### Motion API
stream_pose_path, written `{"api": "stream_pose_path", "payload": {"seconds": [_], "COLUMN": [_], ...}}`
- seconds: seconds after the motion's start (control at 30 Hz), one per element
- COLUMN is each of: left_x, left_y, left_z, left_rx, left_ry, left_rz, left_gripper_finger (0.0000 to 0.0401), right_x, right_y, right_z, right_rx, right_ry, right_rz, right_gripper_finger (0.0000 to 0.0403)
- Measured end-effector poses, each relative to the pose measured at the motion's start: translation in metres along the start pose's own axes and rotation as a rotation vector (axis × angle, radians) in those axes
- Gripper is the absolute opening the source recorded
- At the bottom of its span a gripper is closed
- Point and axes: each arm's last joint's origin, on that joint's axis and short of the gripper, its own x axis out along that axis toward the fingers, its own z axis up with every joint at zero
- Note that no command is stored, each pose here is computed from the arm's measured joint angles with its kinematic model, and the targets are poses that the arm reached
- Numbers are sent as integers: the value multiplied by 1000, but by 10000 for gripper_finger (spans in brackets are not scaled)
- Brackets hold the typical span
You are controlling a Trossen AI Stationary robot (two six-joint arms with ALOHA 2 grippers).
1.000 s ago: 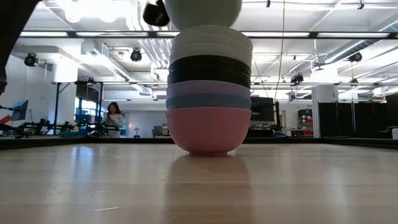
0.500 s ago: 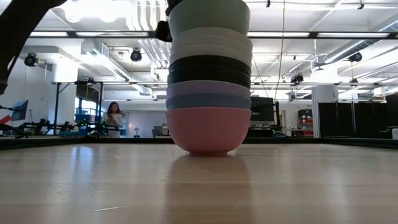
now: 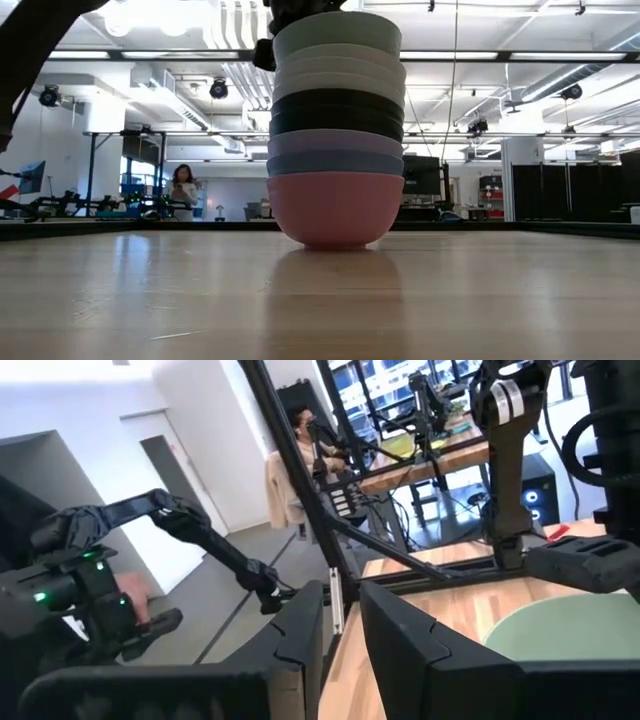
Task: Nest bowls inside each other
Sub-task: Stack the green bowl into the white bowl
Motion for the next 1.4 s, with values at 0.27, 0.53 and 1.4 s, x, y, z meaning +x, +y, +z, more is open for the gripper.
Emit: {"api": "stream_pose_path", "payload": {"seconds": [0.27,0.53,1.4], "left_x": [2,16,19], "left_y": [1,-2,-5], "left_z": [0,-5,-3], "left_rx": [13,23,51], "left_ry": [-9,39,35], "left_rz": [18,39,-30], "left_gripper_finger": [0,0,140], "right_x": [0,0,0], "right_y": [0,0,0], "right_z": [0,0,0], "right_rx": [15,19,80], "right_ry": [0,0,0], "right_rz": [0,0,0], "right_gripper_finger": [68,68,68]}}
